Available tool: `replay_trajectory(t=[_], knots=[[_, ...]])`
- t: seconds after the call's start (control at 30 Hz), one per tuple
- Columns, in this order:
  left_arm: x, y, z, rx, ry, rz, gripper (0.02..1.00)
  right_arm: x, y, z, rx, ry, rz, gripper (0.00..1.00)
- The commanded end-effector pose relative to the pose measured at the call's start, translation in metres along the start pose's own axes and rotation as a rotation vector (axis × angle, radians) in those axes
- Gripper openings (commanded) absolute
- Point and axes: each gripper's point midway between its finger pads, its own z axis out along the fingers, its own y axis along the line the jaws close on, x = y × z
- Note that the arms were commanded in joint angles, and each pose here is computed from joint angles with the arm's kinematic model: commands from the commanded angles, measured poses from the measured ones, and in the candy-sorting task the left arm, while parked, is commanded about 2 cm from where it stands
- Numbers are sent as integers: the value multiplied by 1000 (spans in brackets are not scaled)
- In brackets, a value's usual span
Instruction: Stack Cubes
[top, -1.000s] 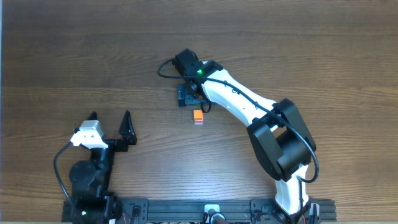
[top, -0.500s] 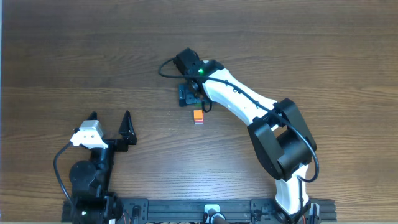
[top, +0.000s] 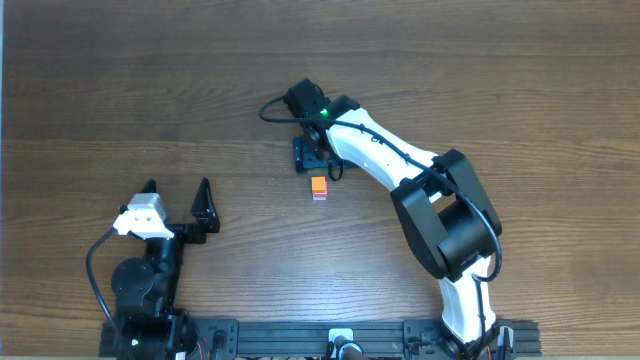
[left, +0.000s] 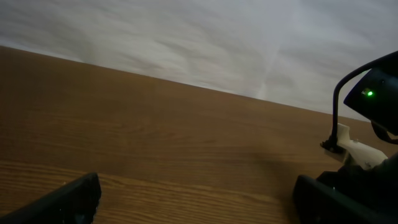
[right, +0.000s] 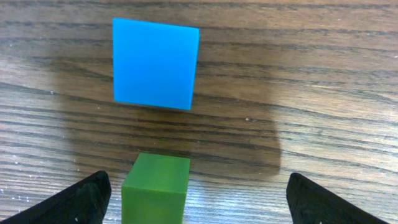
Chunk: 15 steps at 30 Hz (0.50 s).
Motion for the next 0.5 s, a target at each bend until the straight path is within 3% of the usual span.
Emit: replay_trajectory(t=[0.03,0.5], knots=[[1,-1,0,9,-3,-11,1000,-5,13,-4,-19,-20,-15,864],[1,-1,0,9,-3,-11,1000,-4,23,-7,-47,-20,-23,665]])
